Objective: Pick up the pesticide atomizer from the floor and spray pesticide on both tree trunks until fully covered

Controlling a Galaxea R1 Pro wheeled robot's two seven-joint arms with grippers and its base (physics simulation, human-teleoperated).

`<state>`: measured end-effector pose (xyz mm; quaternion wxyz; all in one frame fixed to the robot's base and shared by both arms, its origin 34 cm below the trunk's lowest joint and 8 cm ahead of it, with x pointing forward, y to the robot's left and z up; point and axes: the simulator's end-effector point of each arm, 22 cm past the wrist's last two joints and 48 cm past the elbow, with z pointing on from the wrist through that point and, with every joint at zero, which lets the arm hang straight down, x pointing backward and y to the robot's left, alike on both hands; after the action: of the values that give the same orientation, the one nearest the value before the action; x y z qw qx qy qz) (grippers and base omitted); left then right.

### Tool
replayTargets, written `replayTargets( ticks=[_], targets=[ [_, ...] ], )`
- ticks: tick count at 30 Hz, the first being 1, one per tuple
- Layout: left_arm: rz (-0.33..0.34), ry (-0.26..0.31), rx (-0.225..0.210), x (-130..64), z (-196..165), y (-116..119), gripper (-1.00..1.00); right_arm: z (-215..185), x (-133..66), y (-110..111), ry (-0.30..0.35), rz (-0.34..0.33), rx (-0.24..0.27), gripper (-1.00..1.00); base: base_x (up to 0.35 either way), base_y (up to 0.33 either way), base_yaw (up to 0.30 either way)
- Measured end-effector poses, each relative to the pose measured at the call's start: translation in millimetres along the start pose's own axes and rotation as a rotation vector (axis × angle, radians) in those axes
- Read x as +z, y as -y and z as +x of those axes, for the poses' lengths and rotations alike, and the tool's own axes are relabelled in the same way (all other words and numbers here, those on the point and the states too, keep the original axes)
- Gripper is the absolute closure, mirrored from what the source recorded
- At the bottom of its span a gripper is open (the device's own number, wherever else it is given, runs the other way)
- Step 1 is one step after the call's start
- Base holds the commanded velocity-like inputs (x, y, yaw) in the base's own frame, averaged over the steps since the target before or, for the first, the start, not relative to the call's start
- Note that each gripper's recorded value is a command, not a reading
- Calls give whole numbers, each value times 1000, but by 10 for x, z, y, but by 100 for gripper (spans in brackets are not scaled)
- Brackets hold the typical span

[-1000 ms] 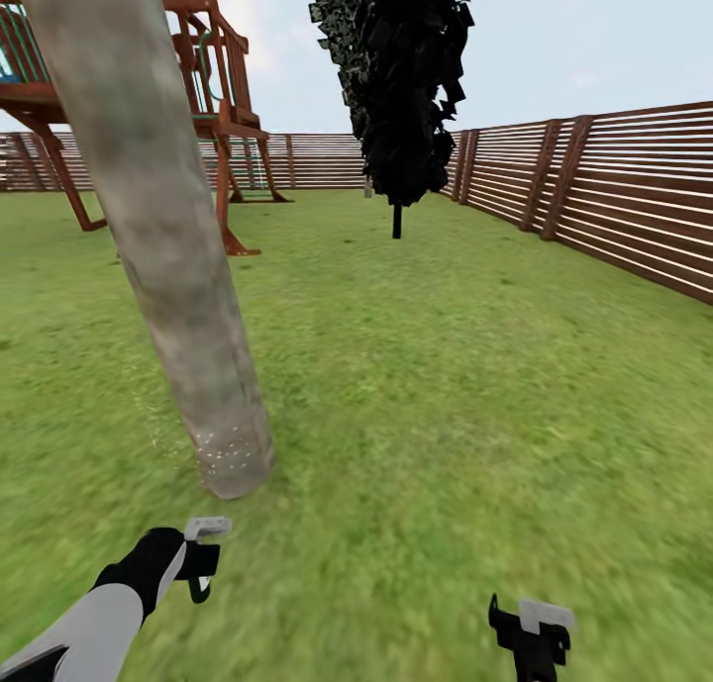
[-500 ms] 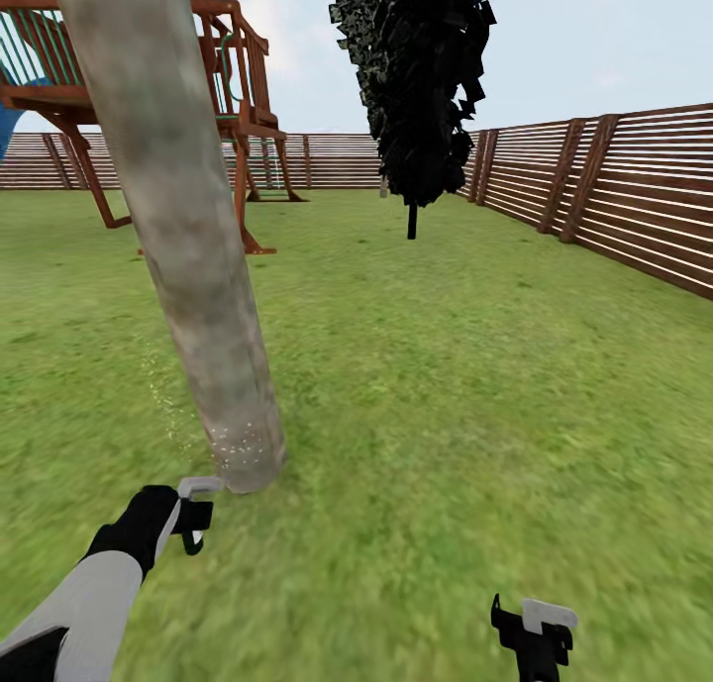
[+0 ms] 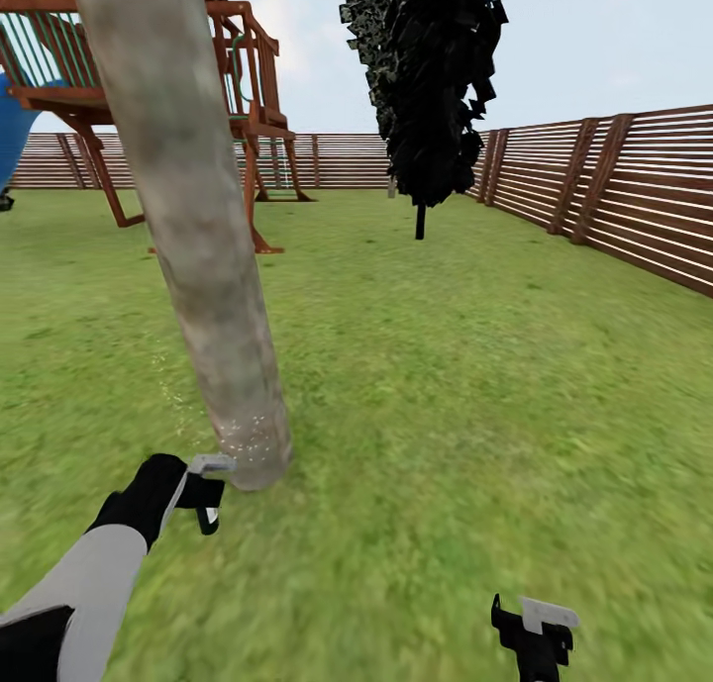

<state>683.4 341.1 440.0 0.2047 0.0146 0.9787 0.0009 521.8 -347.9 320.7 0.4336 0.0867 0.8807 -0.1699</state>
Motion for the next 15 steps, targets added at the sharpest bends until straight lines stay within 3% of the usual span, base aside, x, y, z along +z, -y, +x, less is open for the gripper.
replayTargets(
  ticks=[6, 12, 15],
  targets=[
    [-17, 44, 4, -143, -235, -208, 100, -1, 0, -1, 0, 0, 0, -100, 0, 0, 254],
    [-34, 36, -7, -243, -289, -412, 100, 0, 0, 0, 0, 0, 0, -100, 0, 0, 24],
    [-22, 46, -15, -260, -336, -365, 100, 0, 0, 2, 0, 0, 0, -100, 0, 0, 97]
  ],
)
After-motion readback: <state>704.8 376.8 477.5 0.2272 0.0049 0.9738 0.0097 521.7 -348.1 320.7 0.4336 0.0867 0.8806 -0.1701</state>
